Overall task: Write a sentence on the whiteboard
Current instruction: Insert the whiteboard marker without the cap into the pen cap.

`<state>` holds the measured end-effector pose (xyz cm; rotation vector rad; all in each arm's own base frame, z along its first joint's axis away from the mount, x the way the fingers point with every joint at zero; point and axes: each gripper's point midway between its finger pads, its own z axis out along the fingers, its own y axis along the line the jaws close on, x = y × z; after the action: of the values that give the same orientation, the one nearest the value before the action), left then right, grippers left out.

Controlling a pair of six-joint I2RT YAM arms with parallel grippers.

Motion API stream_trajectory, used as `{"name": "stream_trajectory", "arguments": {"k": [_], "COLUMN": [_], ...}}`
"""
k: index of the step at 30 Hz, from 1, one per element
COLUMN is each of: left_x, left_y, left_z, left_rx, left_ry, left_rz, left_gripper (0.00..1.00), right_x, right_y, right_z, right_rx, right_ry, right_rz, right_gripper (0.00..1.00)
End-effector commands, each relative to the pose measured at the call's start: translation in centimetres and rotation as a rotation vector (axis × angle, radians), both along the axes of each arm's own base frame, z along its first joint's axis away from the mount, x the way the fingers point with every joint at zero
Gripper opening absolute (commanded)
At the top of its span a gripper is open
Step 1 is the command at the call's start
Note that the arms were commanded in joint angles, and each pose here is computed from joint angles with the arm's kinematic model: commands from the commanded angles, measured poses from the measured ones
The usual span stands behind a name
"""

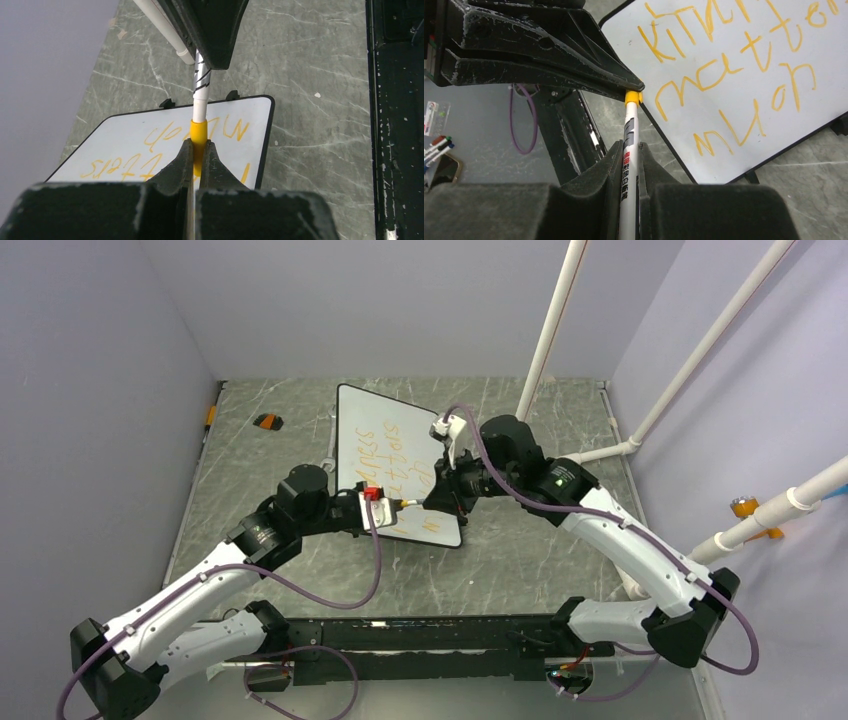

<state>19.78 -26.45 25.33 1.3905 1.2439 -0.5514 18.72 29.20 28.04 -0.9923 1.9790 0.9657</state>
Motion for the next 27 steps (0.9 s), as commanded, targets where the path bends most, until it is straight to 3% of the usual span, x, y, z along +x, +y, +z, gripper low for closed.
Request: {"name": "stream_trajectory", "arguments": {"k": [1, 10, 27], "left_x": [-1.6, -1.9, -2.9], "left_y": [-1.2, -1.3, -1.0], "left_z": [2.0, 1.7, 3.4], "left_rx": [-0.04, -0.028, -0.082], "left_ry": [-0.022, -0.013, -0.04], "left_rz": [-0.102, -0.117, -0.139], "left_gripper": [0.0, 0.0, 0.0], "right_x": [0.7, 0.1, -0.2], "right_y": [0.6, 2.7, 4.6], "right_z": [1.8, 0.3, -2.5], "right_rx": [-0.022, -0.127, -0.134], "right_ry": [-0.09, -0.128, -0.135], "right_rz": [0.035, 0.124, 0.148], "right_gripper": [0.0, 0.0, 0.0]}}
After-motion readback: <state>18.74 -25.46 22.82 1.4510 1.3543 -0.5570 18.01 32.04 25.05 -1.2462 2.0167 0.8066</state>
